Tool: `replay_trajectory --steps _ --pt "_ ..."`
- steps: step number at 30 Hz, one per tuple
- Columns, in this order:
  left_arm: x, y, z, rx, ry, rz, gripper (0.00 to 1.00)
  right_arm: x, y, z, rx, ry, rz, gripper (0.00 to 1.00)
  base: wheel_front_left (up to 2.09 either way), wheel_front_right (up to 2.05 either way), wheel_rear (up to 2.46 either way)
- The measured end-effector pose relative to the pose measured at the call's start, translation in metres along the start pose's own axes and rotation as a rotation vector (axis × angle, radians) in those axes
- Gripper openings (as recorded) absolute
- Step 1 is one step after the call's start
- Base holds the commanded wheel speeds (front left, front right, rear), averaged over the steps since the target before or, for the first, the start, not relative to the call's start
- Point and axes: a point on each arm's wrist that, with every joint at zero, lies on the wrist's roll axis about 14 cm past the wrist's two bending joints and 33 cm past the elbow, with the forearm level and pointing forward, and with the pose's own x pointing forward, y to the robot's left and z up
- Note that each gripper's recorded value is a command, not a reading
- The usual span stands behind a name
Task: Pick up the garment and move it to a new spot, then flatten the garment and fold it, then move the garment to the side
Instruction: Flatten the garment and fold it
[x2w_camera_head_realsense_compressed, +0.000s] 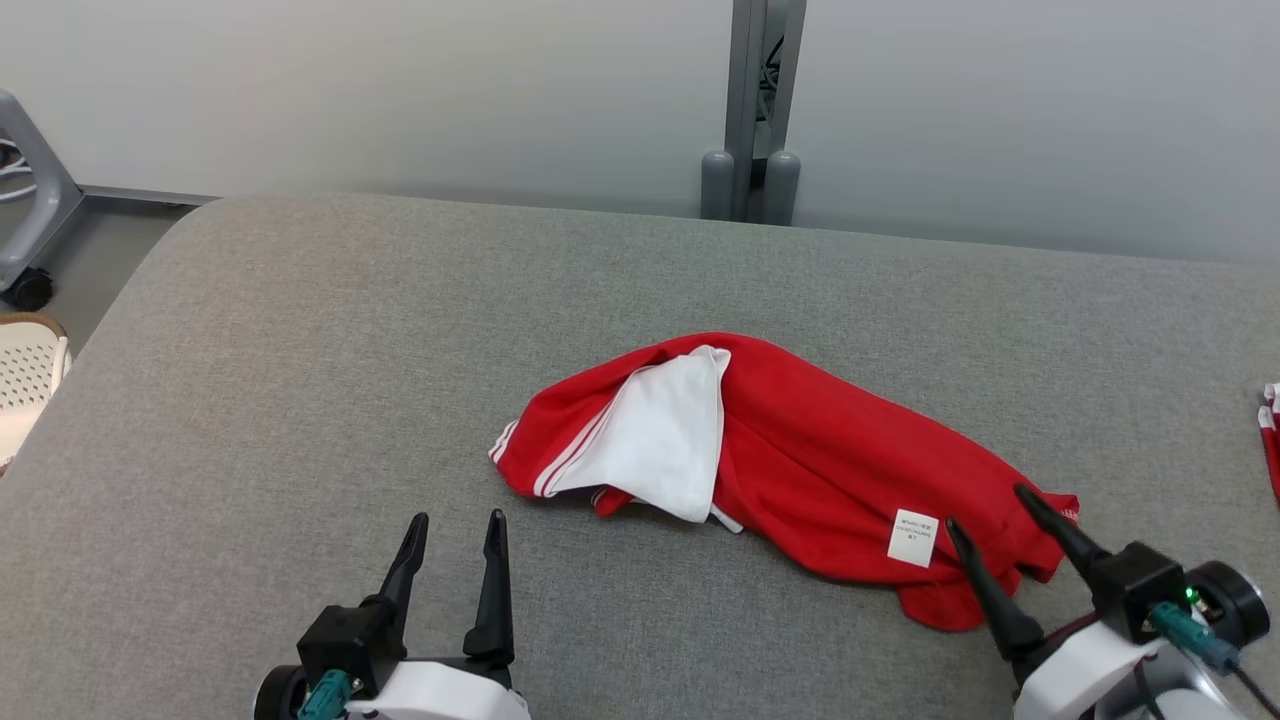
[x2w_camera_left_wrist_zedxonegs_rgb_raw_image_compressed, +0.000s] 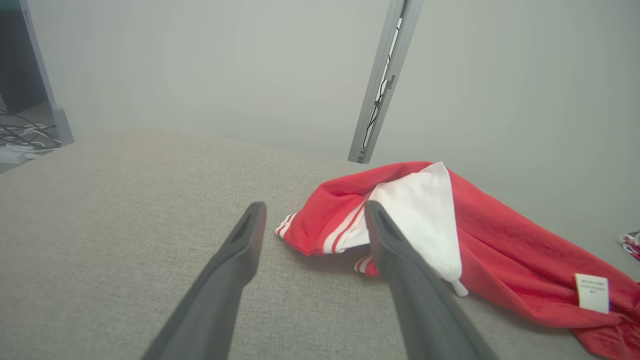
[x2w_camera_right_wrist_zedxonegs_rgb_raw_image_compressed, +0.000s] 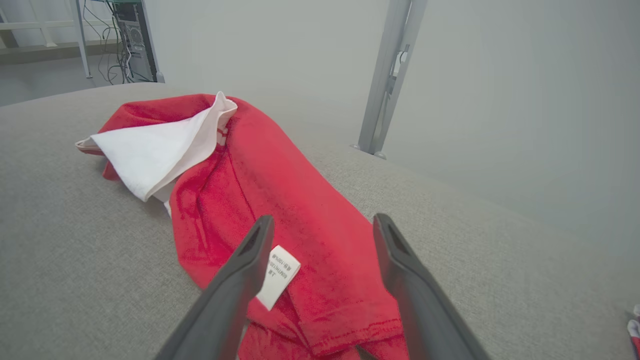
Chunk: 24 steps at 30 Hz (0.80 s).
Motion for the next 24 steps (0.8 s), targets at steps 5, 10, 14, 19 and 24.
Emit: replay_trajectory --steps 5,10,14,19,24 --pt "0.002 -0.002 -0.002 0.001 0.006 -0.002 1.0 -0.014 0.01 -0.029 -0.005 0.083 0.021 1.0 0.0 0.0 0.0" --pt "0.004 -0.003 -0.002 0.003 0.009 -0.007 1.0 -0.021 0.008 -0.049 -0.013 0.147 0.015 1.0 0.0 0.0 0.0" --pt "0.004 -0.004 -0.003 0.004 0.012 -0.007 1.0 -0.021 -0.001 -0.053 0.012 0.159 -0.025 1.0 0.0 0.0 0.0" --pt "0.003 -0.002 -0.005 0.005 0.018 -0.004 1.0 -0.016 -0.001 -0.051 0.029 0.151 -0.031 1.0 0.0 0.0 0.0" --pt "0.003 -0.001 -0.006 0.006 0.021 0.002 1.0 -0.015 -0.001 -0.055 0.041 0.163 -0.032 1.0 0.0 0.0 0.0"
